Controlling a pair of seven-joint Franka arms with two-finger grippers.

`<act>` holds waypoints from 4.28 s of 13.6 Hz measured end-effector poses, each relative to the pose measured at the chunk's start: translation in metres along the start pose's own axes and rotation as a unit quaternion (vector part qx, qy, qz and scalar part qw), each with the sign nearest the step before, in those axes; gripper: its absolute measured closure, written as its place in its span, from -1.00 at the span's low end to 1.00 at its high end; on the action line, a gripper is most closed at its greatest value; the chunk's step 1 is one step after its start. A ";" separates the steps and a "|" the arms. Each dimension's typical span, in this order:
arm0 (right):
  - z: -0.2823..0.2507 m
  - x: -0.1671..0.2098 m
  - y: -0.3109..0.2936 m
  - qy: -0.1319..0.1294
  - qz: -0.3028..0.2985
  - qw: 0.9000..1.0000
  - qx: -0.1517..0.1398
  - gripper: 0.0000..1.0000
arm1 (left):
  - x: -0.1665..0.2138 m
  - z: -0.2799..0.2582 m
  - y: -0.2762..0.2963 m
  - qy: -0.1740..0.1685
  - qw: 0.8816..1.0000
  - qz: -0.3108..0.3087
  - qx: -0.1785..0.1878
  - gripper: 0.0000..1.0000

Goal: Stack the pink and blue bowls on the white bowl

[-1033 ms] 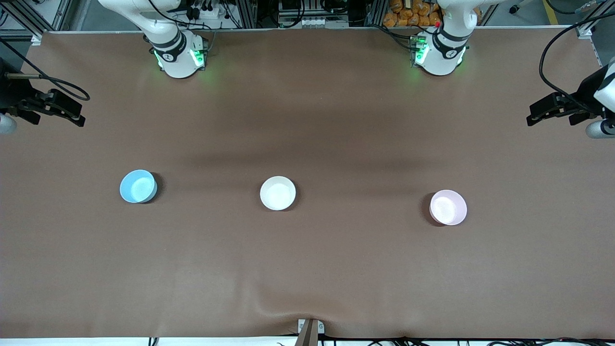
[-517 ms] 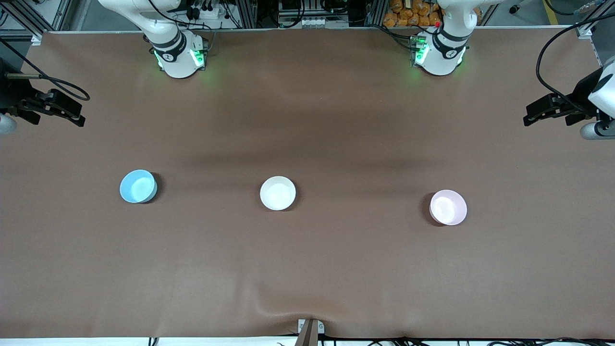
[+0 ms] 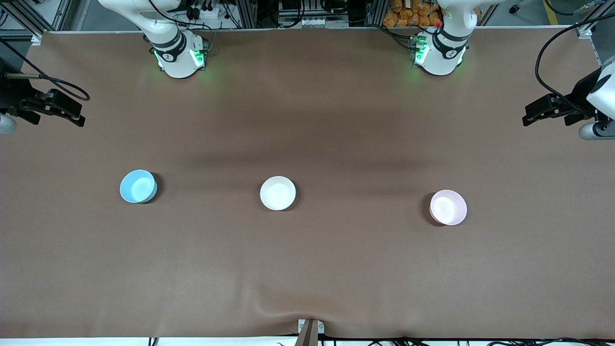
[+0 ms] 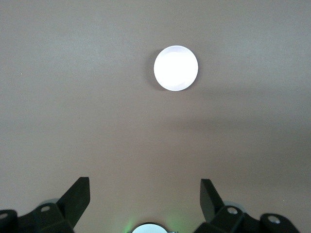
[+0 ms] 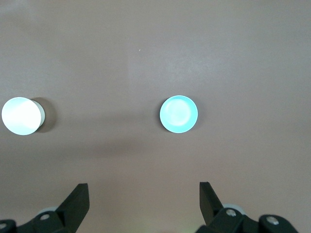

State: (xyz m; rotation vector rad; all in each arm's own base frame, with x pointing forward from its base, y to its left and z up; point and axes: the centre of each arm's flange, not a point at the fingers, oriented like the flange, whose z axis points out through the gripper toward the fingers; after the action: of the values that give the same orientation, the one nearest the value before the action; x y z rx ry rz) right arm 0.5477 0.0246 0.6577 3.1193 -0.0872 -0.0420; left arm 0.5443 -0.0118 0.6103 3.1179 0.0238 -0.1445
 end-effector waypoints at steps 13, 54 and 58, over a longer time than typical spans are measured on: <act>0.000 0.000 0.000 0.000 0.000 1.000 0.000 -1.00 | 0.000 0.001 0.001 -0.001 1.000 0.001 0.000 -1.00; 0.000 0.000 0.001 0.000 0.001 1.000 0.000 -1.00 | 0.057 0.257 -0.006 0.056 0.998 -0.006 -0.016 -1.00; 0.000 0.000 0.001 0.000 0.001 1.000 0.000 -1.00 | 0.046 0.339 -0.009 0.069 0.997 -0.011 -0.023 -0.99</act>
State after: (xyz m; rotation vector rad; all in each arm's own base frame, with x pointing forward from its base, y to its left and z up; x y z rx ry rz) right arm 0.5478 0.0235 0.6577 3.1192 -0.0905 -0.0421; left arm 0.5582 -0.0088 0.2680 3.0763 0.0637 0.0694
